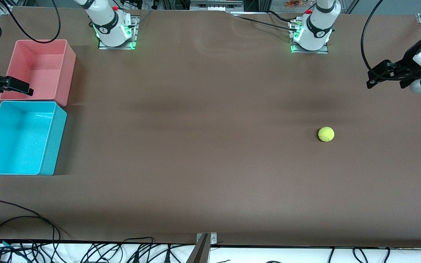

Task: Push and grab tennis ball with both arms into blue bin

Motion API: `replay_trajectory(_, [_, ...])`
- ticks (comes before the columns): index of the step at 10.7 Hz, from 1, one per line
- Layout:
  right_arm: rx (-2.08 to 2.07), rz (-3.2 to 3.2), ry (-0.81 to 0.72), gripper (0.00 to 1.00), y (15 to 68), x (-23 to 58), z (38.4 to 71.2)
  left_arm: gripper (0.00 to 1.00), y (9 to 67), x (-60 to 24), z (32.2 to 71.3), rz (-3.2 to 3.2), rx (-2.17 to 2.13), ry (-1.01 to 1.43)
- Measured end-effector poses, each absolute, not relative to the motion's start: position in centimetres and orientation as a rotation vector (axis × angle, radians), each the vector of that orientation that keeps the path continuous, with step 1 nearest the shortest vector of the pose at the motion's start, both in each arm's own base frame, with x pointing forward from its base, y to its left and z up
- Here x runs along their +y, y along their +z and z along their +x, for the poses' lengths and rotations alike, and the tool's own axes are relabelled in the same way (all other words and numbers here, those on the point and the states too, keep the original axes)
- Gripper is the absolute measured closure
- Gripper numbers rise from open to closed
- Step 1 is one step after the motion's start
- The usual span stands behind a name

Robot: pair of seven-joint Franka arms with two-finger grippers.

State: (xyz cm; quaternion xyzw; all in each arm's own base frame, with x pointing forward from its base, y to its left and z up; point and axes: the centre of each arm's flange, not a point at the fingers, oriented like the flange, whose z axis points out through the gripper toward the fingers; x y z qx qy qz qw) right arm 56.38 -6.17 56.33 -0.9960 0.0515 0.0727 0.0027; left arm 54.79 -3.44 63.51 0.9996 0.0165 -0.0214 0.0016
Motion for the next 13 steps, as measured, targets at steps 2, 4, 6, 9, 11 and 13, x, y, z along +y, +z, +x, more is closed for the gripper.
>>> replay_trajectory(2, [0.162,-3.124,0.228,0.00,56.3,-6.2,56.4,0.00,63.5,-3.4,54.8,3.137,0.052,-0.068])
replay_trajectory(4, [0.162,-3.124,0.228,0.00,56.3,-6.2,56.4,0.00,63.5,-3.4,54.8,3.137,0.052,-0.069])
replay_trajectory(6, [0.162,-3.124,0.228,0.00,56.3,-6.2,56.4,0.00,63.5,-3.4,54.8,3.137,0.053,-0.069])
replay_trajectory(9, [0.161,-3.124,0.229,0.00,56.3,-6.2,56.4,0.00,63.5,-3.2,54.8,3.137,0.060,-0.069])
replay_trajectory(11, [0.161,-3.124,0.228,0.00,56.3,-6.2,56.4,0.00,63.1,-3.1,55.0,3.136,0.061,-0.035])
replay_trajectory(13, [0.161,-3.124,0.228,0.00,56.3,-6.2,56.4,0.00,60.4,-3.2,55.6,3.134,0.062,0.034])
